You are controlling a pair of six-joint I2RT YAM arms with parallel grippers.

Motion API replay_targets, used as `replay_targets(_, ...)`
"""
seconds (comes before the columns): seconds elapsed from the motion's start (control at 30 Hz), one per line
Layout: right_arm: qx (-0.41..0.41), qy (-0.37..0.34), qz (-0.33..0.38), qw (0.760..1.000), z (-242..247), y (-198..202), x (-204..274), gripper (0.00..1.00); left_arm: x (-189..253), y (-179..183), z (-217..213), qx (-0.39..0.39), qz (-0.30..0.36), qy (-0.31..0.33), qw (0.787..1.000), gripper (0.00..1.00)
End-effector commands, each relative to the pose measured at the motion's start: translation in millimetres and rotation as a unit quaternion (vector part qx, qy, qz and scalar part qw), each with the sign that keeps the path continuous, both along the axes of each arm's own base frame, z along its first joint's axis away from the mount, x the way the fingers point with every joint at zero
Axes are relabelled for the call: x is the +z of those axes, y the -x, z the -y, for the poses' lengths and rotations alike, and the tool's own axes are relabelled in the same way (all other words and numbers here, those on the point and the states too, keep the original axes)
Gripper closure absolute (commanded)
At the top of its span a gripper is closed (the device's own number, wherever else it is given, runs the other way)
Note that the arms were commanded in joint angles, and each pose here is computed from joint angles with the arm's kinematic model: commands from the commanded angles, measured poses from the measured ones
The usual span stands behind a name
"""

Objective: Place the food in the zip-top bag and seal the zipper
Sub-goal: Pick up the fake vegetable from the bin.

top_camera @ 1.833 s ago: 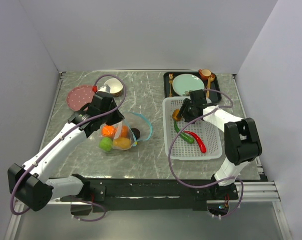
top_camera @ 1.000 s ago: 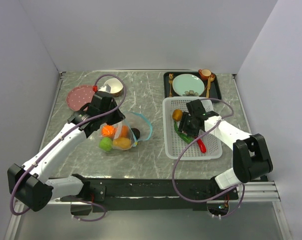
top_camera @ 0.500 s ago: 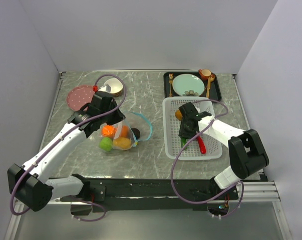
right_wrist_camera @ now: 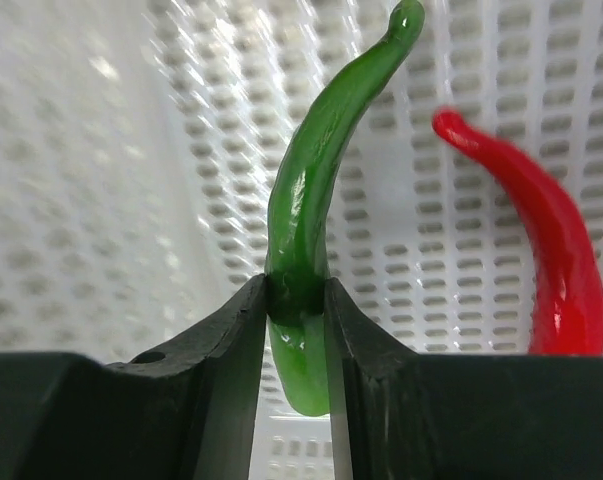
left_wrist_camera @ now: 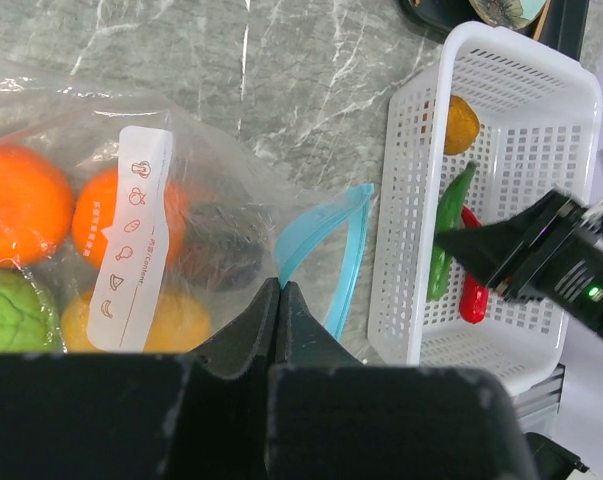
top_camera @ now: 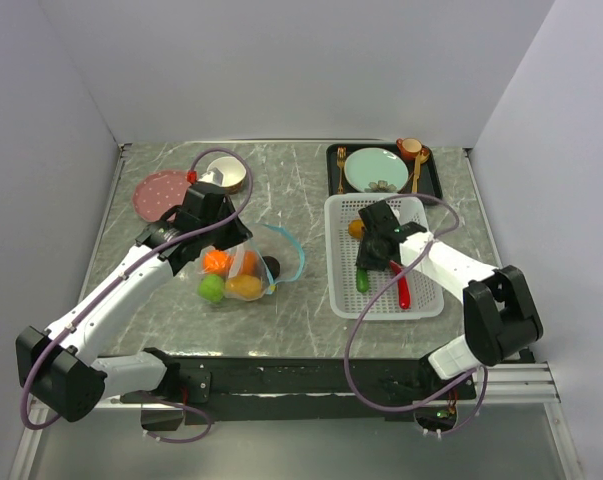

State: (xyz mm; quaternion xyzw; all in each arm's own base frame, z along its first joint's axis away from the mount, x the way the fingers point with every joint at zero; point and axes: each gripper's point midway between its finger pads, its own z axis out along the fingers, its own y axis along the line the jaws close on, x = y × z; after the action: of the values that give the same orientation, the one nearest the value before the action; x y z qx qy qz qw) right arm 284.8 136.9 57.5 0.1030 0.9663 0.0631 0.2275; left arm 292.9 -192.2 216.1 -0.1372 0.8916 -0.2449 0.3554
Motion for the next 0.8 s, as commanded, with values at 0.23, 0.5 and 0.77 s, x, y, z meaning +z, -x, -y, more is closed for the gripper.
replay_targets(0.23,-0.033,0.002,0.024,0.999,-13,-41,-2,0.33,3,-1,-1,0.001,0.012,0.004,1.000,0.99)
replay_targets(0.5,-0.028,-0.031,0.018,0.999,-17,-21,1,0.32,3,-3,-1,0.000,0.013,0.001,1.000,0.99)
replay_targets(0.77,-0.021,-0.064,0.001,0.998,-37,-14,-12,0.44,2,-4,3,-0.005,0.013,0.007,1.000,0.99)
